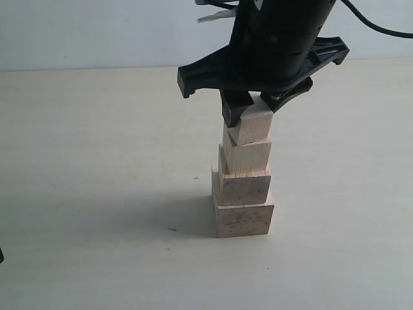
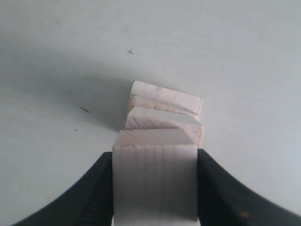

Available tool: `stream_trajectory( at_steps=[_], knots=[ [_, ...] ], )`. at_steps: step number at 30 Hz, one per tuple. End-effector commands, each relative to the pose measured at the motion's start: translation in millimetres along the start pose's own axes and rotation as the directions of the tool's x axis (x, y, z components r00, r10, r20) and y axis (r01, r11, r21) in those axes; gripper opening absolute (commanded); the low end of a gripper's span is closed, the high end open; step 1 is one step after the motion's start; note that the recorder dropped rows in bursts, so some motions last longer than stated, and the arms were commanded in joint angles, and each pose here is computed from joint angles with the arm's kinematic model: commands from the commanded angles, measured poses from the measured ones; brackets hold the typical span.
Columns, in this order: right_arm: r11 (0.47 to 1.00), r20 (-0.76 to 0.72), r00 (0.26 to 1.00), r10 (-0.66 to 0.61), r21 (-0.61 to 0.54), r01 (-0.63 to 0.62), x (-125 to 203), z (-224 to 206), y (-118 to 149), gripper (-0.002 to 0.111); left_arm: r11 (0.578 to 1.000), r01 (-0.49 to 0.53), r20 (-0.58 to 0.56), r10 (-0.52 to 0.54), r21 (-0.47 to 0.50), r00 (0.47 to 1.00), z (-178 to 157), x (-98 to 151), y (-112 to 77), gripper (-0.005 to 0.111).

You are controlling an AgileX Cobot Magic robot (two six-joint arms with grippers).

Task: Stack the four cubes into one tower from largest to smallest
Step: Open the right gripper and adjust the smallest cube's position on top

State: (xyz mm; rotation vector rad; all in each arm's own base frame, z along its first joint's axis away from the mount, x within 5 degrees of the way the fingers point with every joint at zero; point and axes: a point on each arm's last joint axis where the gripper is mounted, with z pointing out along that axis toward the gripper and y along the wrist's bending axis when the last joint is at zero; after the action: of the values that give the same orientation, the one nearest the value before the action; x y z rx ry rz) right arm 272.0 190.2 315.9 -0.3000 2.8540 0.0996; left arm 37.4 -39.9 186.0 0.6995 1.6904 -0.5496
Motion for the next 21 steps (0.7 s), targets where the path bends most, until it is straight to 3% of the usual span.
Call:
stream_trajectory(
  at_steps=[1,10,16,21],
  knots=[
    [1.0,-0.004,1.0,-0.006,0.009,0.006,-0.3,2.2,0.7,0.047,1.0,-0.001,0.005,0.001,-0.002,1.0,-0.2,0.7,0.1,0.0],
    [0.999,0.063,0.998,-0.022,0.039,0.019,-2.9,-13.4,-4.7,0.067,1.0,-0.001,0.005,0.001,-0.002,1.0,-0.2,0.7,0.1,0.0],
    [1.0,0.083,0.996,-0.017,0.023,0.015,-0.6,-22.0,-5.7,0.069,1.0,-0.001,0.005,0.001,-0.002,1.0,-0.2,0.7,0.1,0.0],
    [0.999,0.205,0.979,-0.004,-0.036,0.011,-6.2,-34.1,-3.7,0.069,1.0,-0.001,0.005,0.001,-0.002,1.0,-0.2,0.7,0.1,0.0]
  ],
)
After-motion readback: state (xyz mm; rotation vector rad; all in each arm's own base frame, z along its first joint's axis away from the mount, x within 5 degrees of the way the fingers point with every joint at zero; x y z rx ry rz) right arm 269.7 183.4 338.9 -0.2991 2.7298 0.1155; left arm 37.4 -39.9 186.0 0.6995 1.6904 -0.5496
